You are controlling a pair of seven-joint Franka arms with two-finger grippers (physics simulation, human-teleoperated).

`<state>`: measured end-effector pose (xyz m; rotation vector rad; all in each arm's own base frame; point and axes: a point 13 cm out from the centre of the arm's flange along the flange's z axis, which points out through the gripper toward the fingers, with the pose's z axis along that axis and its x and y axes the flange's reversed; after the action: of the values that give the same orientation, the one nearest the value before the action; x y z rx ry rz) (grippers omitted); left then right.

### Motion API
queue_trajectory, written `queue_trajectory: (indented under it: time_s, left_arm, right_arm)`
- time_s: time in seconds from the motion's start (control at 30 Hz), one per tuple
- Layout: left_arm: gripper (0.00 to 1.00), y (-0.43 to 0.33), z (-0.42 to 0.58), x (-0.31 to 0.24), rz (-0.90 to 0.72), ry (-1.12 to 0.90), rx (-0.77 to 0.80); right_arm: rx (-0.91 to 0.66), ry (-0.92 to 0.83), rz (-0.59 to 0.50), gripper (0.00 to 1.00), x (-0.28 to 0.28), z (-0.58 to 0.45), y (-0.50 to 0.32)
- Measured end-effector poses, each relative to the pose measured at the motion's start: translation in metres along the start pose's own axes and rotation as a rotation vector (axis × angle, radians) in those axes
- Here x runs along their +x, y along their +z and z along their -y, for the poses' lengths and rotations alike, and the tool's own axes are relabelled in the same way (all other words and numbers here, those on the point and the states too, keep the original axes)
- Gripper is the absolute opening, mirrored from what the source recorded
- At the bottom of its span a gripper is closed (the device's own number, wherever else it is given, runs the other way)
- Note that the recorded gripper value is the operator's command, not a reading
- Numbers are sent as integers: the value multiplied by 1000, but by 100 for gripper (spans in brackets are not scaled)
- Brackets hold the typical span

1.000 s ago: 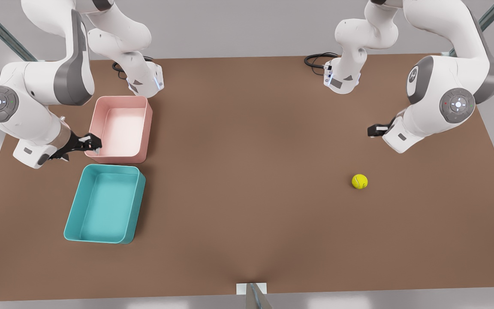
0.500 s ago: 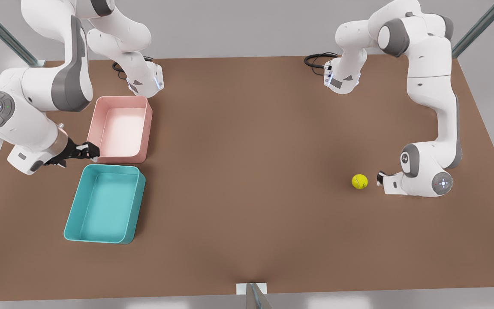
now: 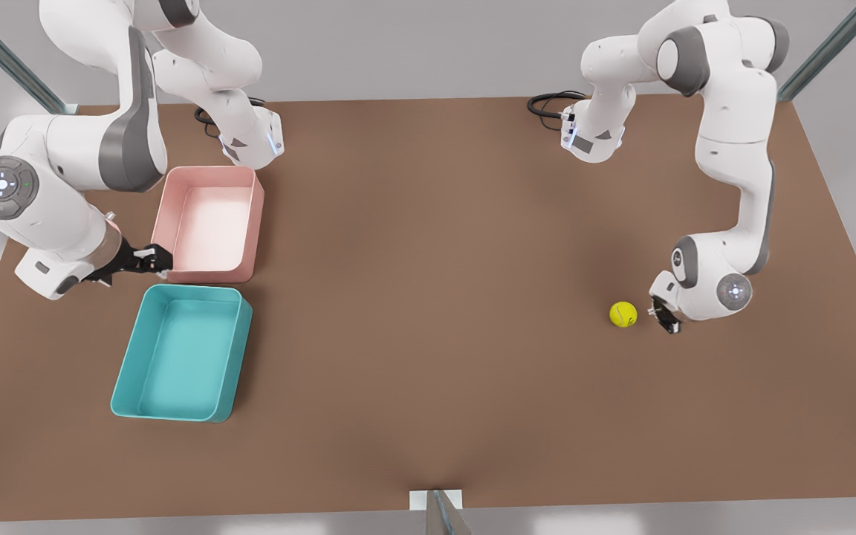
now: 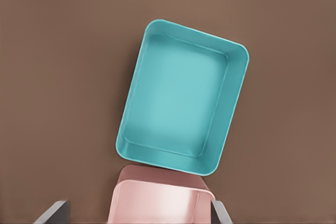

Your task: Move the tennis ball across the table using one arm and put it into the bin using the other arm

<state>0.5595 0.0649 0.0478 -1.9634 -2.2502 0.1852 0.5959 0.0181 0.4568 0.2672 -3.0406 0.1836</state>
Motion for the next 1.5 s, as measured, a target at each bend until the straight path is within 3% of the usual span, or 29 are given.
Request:
queue_trajectory:
  time_s: [0.23, 0.3, 0.43, 0.57, 0.63, 0.67, 0.77, 0.83, 0.9, 1.03, 1.27, 1.37, 1.5]
  left_arm:
    - [21, 3, 2, -16, -4, 135, -5]
    - [21, 0, 3, -57, 2, 196, -15]
    - [21, -11, 29, -207, 50, 327, -47]
    - [21, -21, 26, -230, 59, 254, -70]
    - [21, -64, -4, -220, 47, 182, -109]
    - [100, -102, -15, -203, 35, 103, -136]
    - [100, -228, -24, -116, 70, -285, -147]
    - [100, -320, -16, -119, 107, -429, -140]
    - [100, -353, 5, -109, 78, -559, -82]
    - [100, -356, 46, -57, -12, -839, 77]
    - [100, -354, 98, -52, -155, -1108, 222]
    - [100, -352, 106, -51, -195, -1197, 246]
    - [100, -350, 113, -50, -232, -1296, 261]
  right_arm:
    - [-7, -1, -18, 100, 3, -6, 3]
    - [-8, 0, -25, 100, 3, -7, 5]
    - [-7, -4, -33, 100, 3, -11, 8]
    - [-6, -14, -40, 100, 3, -17, 11]
    - [-6, -12, -42, 100, 3, -17, 11]
    - [-6, -12, -43, 100, 3, -17, 12]
    - [-5, -18, -45, 100, 2, -20, 13]
    - [-5, -19, -48, 100, 2, -22, 15]
    - [-4, -19, -49, 100, 1, -22, 15]
    - [-2, -23, -48, 100, 0, -25, 15]
    - [-30, -173, -80, 100, -48, -137, 57]
    - [-31, -277, -157, 100, -38, -208, 118]
    - [-42, -350, -215, 100, -23, -225, 195]
